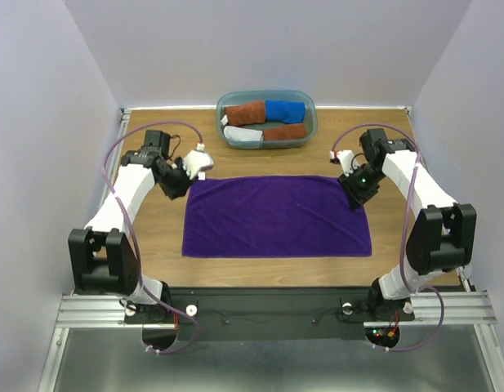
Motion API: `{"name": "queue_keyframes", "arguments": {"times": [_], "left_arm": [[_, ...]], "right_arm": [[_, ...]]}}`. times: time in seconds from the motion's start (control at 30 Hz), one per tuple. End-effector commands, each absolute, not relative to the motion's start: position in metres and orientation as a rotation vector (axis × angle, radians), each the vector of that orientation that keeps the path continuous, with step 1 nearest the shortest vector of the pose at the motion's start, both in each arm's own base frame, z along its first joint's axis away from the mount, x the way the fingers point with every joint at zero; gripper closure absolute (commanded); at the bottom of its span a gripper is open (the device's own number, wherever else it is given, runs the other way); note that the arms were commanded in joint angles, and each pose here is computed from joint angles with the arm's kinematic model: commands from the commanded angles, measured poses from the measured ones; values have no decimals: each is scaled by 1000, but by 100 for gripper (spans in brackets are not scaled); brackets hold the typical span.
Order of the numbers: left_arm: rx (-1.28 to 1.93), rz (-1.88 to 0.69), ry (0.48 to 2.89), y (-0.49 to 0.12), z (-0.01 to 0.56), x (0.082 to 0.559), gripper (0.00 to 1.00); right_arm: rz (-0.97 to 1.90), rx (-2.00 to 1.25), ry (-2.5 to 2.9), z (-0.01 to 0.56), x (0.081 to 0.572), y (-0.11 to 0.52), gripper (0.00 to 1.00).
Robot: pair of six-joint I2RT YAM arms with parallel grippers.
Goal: Roll the towels
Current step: Flatten the towel
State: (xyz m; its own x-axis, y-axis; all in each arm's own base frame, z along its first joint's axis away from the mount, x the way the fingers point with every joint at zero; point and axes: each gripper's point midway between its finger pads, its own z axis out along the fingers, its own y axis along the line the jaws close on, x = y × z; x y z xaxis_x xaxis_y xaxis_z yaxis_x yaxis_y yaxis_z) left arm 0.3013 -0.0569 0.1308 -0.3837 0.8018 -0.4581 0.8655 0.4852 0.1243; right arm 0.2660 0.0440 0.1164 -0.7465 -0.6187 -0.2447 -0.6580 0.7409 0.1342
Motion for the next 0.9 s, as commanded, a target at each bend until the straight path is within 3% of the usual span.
{"name": "queue_keyframes", "arguments": {"times": [0.0, 0.17, 0.3, 0.63, 0.87], "left_arm": [[985, -259, 2228, -70, 156, 367, 71], [815, -304, 2255, -78, 136, 412, 71], [752, -299, 2278, -77, 117, 434, 71], [718, -383, 2339, -85, 77, 442, 71], [697, -422, 2395, -87, 50, 446, 72]], "right_arm": [[180, -786, 2658, 119, 339, 38, 69], [118, -525, 2601, 121, 422, 18, 72], [88, -465, 2621, 104, 453, 4, 72], [160, -501, 2704, 55, 458, 10, 69], [62, -539, 2746, 21, 454, -5, 69]]}}
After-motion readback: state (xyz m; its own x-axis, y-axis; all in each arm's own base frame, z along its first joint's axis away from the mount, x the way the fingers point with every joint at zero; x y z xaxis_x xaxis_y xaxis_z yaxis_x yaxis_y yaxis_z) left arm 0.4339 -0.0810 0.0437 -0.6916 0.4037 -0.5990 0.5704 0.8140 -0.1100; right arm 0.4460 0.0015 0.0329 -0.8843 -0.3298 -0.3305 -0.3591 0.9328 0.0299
